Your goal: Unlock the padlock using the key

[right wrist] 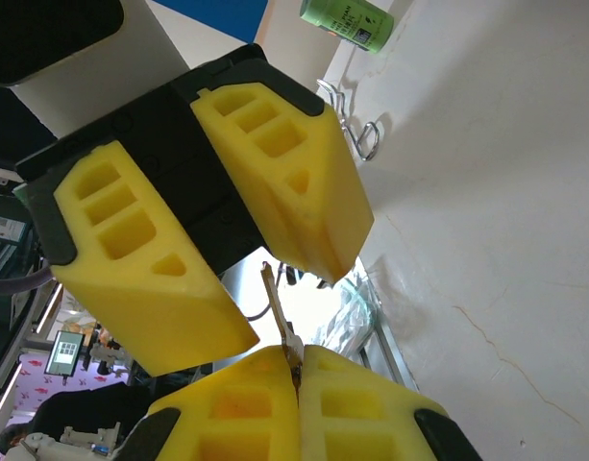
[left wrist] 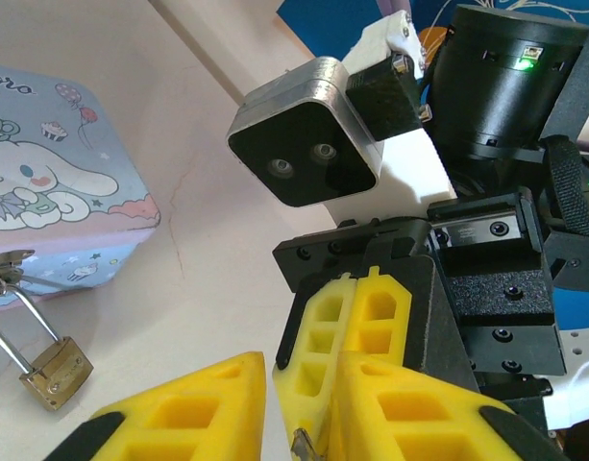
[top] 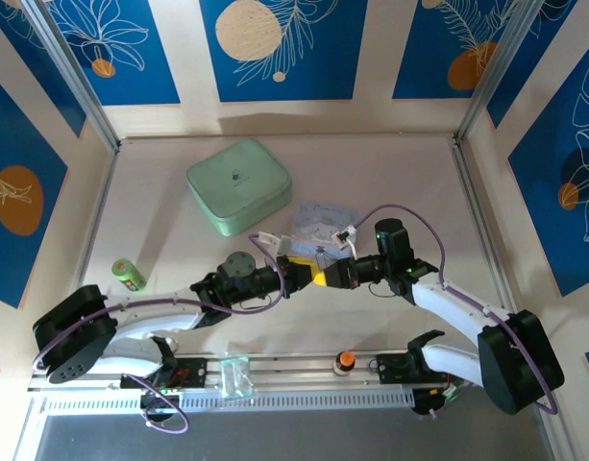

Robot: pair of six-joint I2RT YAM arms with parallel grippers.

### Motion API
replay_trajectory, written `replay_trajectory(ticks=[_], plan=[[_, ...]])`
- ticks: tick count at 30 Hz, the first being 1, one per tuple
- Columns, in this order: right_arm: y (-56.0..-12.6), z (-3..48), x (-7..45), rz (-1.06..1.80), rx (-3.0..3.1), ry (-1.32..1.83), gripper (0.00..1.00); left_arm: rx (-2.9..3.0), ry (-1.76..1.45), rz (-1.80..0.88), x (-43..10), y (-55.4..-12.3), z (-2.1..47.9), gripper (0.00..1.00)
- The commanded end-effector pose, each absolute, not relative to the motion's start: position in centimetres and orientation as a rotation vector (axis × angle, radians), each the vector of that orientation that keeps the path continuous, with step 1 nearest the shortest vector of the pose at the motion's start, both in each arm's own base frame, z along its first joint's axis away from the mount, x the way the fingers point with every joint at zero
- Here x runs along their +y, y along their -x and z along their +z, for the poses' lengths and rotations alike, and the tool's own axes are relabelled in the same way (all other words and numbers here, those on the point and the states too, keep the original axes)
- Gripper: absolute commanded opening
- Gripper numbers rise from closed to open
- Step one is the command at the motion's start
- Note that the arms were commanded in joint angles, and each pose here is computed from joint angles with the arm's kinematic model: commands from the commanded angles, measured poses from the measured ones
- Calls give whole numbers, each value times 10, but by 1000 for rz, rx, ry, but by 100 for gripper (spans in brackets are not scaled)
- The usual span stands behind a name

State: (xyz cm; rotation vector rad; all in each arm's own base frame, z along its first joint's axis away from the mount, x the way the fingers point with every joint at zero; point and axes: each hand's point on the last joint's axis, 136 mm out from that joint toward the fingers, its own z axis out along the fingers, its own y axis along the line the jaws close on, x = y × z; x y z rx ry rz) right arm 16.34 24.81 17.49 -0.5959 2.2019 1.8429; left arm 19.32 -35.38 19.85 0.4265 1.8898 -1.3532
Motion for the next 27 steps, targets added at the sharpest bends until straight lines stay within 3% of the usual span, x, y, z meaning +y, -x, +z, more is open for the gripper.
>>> replay_trajectory(ticks=[1,5,7,12,13,14,15,16,18,19,24,27], plan=[[-162,187,250,1865,2157,639,0,1861,-412,-1376,-353,-195,203,20],[-163,188,250,1860,2156,630,0,1863,-413,-1382,-354,-195,203,11],[-165,190,250,1856,2157,616,0,1866,-414,-1376,-353,-195,204,2],[-169,196,250,1795,2148,574,3,1863,-386,-1386,-351,-197,207,0],[-171,197,250,1787,2147,562,12,1858,-376,-1392,-351,-198,209,0],[-173,197,250,1774,2154,539,30,1852,-365,-1399,-350,-199,211,0],[-178,196,249,1748,2176,483,57,1847,-345,-1409,-350,-200,214,0],[-183,194,247,1721,2192,432,75,1844,-316,-1417,-349,-202,216,0],[-189,196,246,1689,2205,365,95,1861,-221,-1419,-345,-210,218,0],[-193,195,244,1663,2222,309,99,1882,-150,-1416,-342,-215,216,0],[-205,195,247,1652,2183,87,99,1822,130,-1516,-330,-230,229,0],[-211,196,249,1689,2131,-88,89,1769,282,-1565,-321,-237,233,0]])
